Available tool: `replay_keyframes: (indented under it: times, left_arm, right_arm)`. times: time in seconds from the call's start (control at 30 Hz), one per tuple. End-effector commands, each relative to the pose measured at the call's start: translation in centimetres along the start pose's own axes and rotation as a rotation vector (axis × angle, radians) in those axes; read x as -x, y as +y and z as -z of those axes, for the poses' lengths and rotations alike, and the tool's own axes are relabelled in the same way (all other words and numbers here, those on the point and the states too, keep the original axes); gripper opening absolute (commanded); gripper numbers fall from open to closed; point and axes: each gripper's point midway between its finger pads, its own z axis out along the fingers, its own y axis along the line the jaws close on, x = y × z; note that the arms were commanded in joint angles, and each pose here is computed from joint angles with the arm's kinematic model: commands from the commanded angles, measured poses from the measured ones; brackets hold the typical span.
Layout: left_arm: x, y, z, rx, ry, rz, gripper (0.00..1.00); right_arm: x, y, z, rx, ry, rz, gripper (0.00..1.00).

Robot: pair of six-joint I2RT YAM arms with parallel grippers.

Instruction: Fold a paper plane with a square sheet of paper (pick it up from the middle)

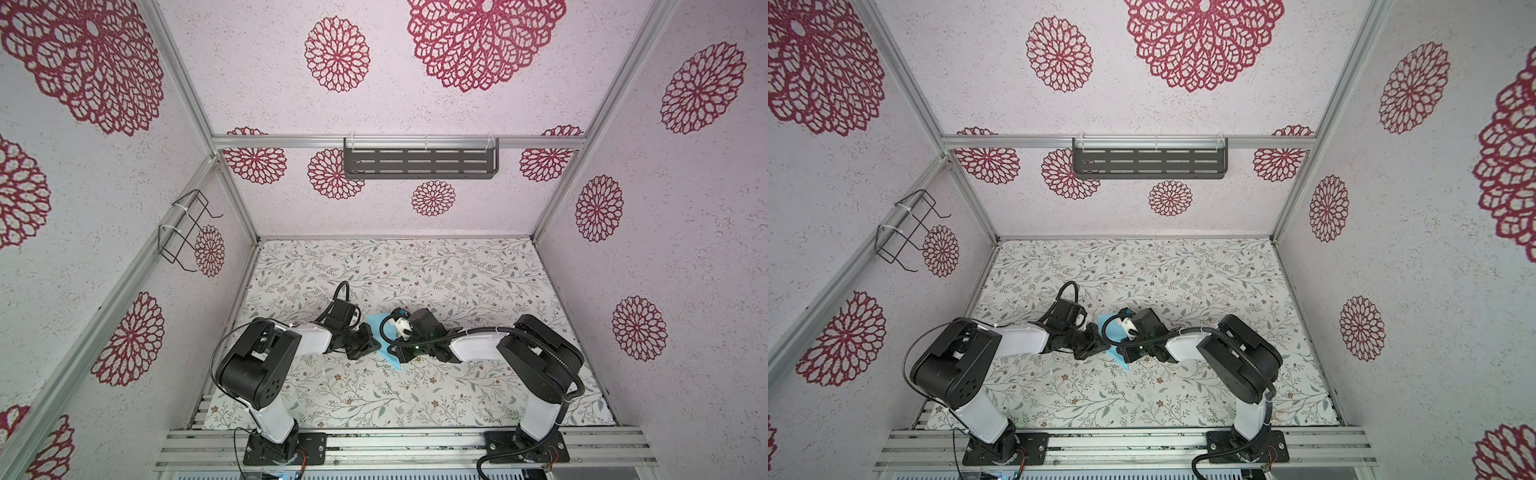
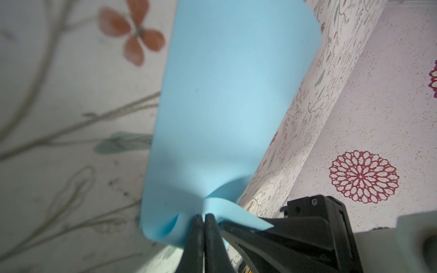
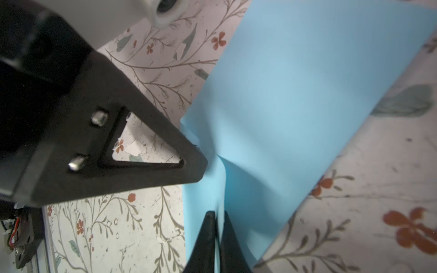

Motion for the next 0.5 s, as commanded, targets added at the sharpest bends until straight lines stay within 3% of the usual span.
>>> replay_keyframes:
  times: [0.0, 0.3, 0.47]
  left_arm:
    - [0.2, 0.6, -0.3, 0.033, -0.007, -0.011, 0.06]
    - [0.7, -0.5, 0.1, 0.026, -0.011, -0.042, 0.07]
    - [2.6, -1.6, 1.4, 0.052, -0.061, -0.08, 0.12]
  right_arm:
    - [-1.5, -2.2, -0.1, -0.075, 0.058, -0.059, 0.12]
    - [-1.7, -2.3, -0.2, -0.084, 0.067, -0.063, 0.08]
    - [-1.3, -2.2, 0.0, -0.084, 0.059, -0.058, 0.07]
